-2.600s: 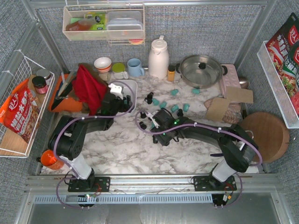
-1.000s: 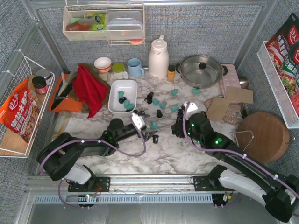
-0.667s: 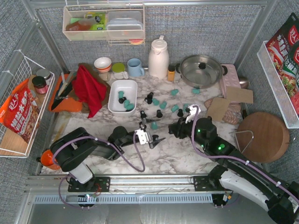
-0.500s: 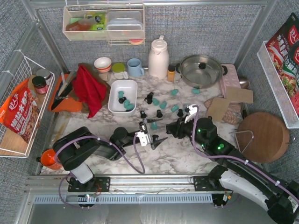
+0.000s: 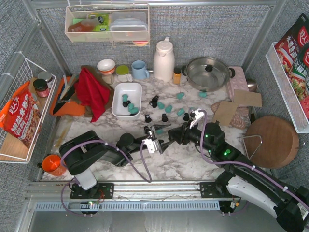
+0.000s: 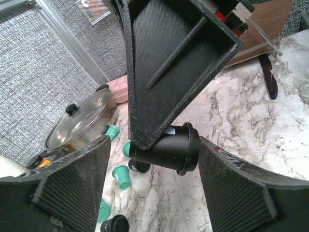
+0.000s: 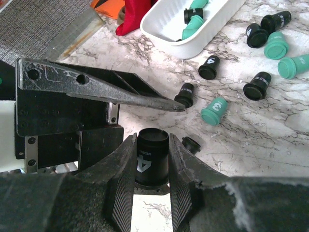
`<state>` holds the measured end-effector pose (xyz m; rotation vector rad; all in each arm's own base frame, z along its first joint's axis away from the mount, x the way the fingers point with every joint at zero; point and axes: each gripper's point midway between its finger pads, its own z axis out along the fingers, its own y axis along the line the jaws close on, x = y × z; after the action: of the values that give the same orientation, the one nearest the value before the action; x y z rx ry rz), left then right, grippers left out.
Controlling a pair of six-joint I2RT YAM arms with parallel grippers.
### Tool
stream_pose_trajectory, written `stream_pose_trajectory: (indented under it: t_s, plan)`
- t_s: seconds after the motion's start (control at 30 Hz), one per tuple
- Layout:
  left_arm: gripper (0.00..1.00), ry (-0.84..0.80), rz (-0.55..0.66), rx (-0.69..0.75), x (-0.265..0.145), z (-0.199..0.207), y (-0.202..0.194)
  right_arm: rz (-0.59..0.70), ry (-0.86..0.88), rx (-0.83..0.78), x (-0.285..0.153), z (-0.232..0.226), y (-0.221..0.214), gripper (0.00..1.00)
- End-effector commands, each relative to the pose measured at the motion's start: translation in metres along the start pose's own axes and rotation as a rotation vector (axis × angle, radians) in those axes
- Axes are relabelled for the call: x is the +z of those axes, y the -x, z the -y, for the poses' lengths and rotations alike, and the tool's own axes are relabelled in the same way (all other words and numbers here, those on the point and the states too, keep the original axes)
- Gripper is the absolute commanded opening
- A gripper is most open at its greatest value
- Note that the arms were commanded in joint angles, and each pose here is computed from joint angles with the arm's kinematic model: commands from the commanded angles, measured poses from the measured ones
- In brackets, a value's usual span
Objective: Mix the coffee capsules in the storage basket
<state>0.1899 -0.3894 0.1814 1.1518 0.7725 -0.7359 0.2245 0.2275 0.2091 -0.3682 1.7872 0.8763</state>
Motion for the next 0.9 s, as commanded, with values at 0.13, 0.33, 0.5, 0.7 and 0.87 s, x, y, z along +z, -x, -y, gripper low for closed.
stream_pose_trajectory:
  t_s: [0.13, 0.33, 0.5, 0.7, 0.87]
  plan:
    - [0.66, 0.040, 0.030, 0.048, 0.002, -0.010, 0.009, 0.024, 0.029, -0.002, 0.001, -0.007, 0.009, 0.29]
    - [0.52, 0.072, 0.010, 0.057, 0.000, -0.015, 0.006, 0.016, 0.020, 0.002, 0.002, -0.006, 0.009, 0.38]
    - [0.44, 0.140, -0.023, 0.049, -0.006, -0.026, 0.002, -0.006, -0.030, -0.016, -0.001, 0.001, 0.010, 0.52]
    - [0.40, 0.286, -0.113, 0.009, -0.020, -0.047, -0.015, -0.003, -0.092, -0.057, -0.012, 0.010, 0.017, 0.59]
    - [0.41, 0.460, -0.229, -0.056, -0.046, -0.084, -0.035, -0.049, -0.138, -0.101, -0.015, 0.019, 0.012, 0.59]
